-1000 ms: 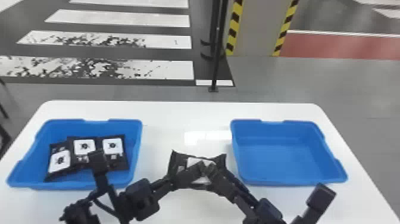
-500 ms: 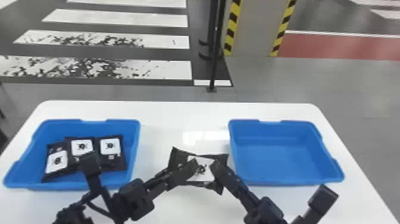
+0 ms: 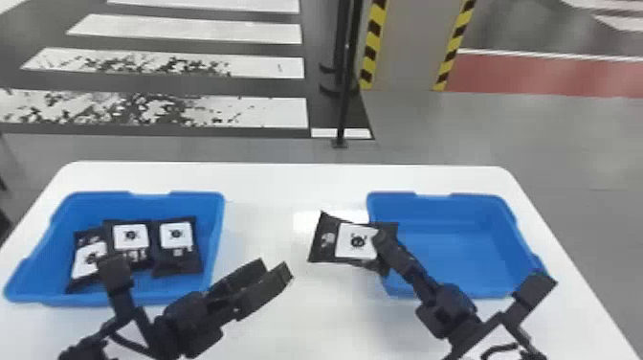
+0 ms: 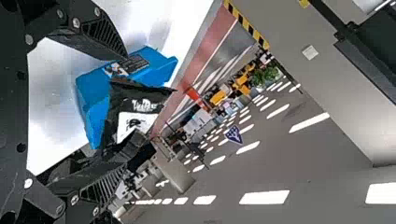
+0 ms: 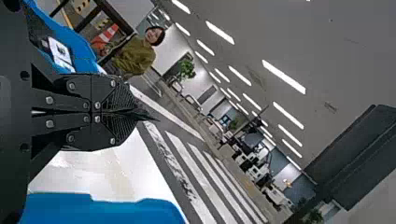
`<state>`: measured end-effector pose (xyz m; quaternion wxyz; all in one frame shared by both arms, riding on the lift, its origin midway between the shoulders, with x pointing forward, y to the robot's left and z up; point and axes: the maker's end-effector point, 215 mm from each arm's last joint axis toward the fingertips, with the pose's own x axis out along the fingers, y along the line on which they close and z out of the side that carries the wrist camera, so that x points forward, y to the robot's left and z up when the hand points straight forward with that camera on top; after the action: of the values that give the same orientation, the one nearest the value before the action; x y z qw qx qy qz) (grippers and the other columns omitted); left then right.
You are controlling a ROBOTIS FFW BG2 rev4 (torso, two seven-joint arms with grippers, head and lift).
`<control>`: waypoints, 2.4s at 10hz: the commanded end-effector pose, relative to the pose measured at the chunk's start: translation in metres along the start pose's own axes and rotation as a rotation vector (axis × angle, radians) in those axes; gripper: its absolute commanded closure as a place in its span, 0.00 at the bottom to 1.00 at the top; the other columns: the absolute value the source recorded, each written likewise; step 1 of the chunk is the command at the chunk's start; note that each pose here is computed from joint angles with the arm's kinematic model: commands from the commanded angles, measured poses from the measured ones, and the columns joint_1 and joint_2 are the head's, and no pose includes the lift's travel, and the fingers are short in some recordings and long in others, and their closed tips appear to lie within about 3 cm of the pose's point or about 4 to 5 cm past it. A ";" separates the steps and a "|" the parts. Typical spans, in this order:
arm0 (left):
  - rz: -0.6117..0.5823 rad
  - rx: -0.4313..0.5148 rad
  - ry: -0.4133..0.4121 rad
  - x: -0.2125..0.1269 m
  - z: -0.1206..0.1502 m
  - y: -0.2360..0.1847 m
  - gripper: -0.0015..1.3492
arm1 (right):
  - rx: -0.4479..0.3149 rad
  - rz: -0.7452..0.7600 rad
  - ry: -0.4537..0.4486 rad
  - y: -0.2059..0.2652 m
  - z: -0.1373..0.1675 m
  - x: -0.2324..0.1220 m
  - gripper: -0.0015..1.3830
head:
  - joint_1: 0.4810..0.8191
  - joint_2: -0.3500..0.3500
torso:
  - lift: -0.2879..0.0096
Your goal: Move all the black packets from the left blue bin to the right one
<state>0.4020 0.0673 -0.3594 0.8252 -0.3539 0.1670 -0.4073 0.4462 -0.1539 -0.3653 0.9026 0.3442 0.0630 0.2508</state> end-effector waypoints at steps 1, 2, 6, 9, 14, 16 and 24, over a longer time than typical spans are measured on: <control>0.017 0.016 -0.019 -0.008 0.010 0.003 0.15 | -0.093 -0.043 -0.032 -0.039 0.031 0.017 0.92 | 0.63 0.34 | 0.50; 0.034 0.021 -0.027 -0.017 0.015 0.007 0.15 | -0.198 -0.124 -0.040 -0.076 0.058 0.019 0.92 | 0.63 0.32 | 0.50; 0.081 0.042 -0.043 -0.041 0.029 0.015 0.15 | -0.424 -0.394 -0.046 -0.168 0.117 -0.033 0.86 | 0.63 0.16 | 0.50; 0.118 0.079 -0.039 -0.046 0.043 0.027 0.15 | -0.506 -0.400 -0.055 -0.146 0.123 -0.050 0.04 | 0.63 0.13 | 0.50; 0.363 0.200 0.053 -0.079 0.072 0.089 0.14 | -0.794 -0.370 -0.149 -0.010 0.143 -0.092 0.13 | 0.63 0.22 | 0.50; 0.506 0.242 0.057 -0.101 0.097 0.123 0.14 | -0.734 -0.310 -0.133 0.023 0.117 -0.092 0.13 | 0.63 0.35 | 0.50; 0.706 0.148 0.159 -0.106 0.093 0.211 0.14 | -0.596 -0.258 -0.096 0.027 0.077 -0.090 0.13 | 0.63 0.62 | 0.50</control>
<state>0.5030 0.2854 -0.4441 0.9258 -0.1800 0.3062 -0.1291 0.3792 -0.2267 -0.2942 0.9899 0.0640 -0.0133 0.1259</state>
